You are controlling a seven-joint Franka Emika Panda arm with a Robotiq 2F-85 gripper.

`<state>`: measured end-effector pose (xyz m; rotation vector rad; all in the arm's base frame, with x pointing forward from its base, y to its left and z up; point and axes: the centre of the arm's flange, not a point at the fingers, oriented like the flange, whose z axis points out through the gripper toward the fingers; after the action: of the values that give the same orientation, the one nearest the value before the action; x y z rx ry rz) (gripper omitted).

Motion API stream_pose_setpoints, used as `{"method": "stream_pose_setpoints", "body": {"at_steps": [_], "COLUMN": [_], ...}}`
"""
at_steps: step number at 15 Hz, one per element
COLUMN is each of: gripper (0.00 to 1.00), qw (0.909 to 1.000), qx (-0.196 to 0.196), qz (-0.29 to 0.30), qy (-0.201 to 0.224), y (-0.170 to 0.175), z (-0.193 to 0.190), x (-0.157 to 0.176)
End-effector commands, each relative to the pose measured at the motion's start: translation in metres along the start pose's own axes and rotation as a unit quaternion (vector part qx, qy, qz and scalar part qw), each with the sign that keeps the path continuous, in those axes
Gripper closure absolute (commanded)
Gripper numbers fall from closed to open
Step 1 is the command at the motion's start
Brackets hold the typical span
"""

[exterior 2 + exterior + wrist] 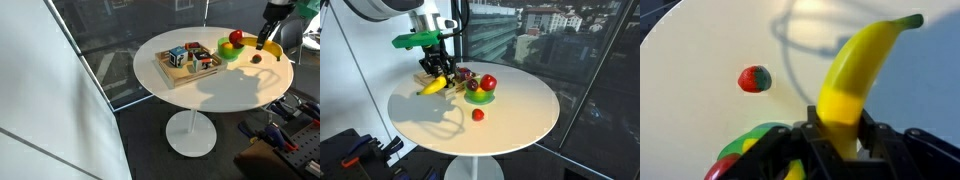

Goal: Put the banana on the tray, remove the black and white dice from the tray, put it on the table and then put the plum plush toy on the table

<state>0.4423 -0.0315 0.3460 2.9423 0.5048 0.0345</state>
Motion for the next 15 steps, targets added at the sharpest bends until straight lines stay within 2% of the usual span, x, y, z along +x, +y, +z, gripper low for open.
{"method": "stream_pose_setpoints", "body": {"at_steps": [1,11,12,15], "gripper": [0.59,0.59,0.84,0.84], "qw": [1.0000,0.9998,0.9998,0.9997], "qx": [-0.001,-0.001,-0.001,-0.001], "qz": [-0.009,-0.020,-0.020,-0.024], "qy": [-0.002,-0.006,-0.006,-0.002], "y": [-0.002,-0.003,-0.003,-0.002], "z": [-0.003,-0.007,-0.007,-0.008], "x": [0.004,0.011,0.011,0.024]}}
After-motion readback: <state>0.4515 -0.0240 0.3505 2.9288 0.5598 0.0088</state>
